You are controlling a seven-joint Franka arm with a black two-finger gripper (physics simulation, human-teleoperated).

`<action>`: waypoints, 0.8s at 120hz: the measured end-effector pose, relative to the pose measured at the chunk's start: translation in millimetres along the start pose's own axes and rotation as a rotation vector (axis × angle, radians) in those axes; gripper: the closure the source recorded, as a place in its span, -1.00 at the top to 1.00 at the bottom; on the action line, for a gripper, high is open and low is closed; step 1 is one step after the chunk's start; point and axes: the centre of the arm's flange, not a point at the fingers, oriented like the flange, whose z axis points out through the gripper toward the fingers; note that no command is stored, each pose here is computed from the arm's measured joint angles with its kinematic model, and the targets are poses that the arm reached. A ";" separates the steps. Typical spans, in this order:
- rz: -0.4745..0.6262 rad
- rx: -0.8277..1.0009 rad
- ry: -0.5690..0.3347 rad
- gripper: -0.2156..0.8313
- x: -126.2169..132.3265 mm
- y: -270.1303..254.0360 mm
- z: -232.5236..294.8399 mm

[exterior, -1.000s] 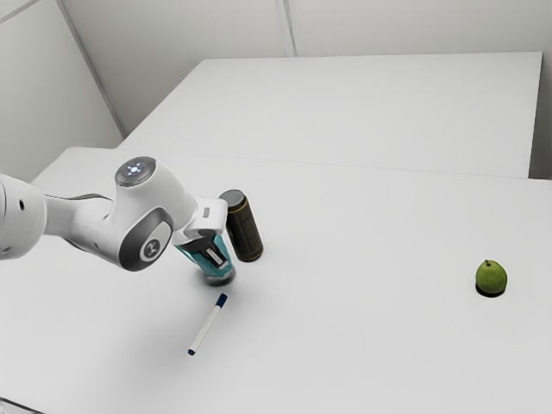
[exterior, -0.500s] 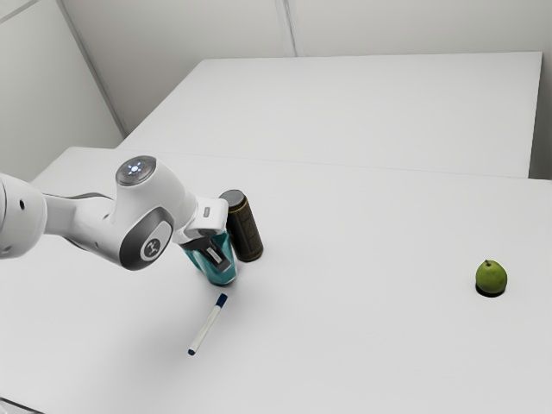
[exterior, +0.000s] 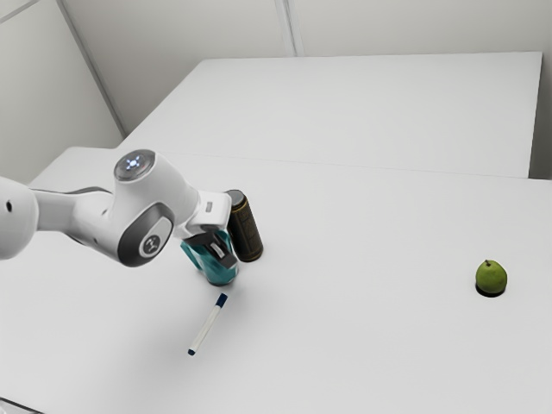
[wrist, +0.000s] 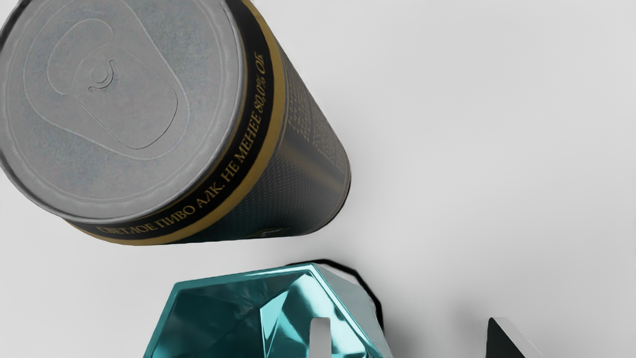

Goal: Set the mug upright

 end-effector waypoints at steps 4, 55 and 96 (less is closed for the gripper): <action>0.003 -0.001 0.005 -0.04 1.3 1.4 -3.1; 0.059 0.011 0.098 0.02 33.6 17.7 -69.5; -0.051 0.027 0.056 0.39 178.8 -48.9 -211.4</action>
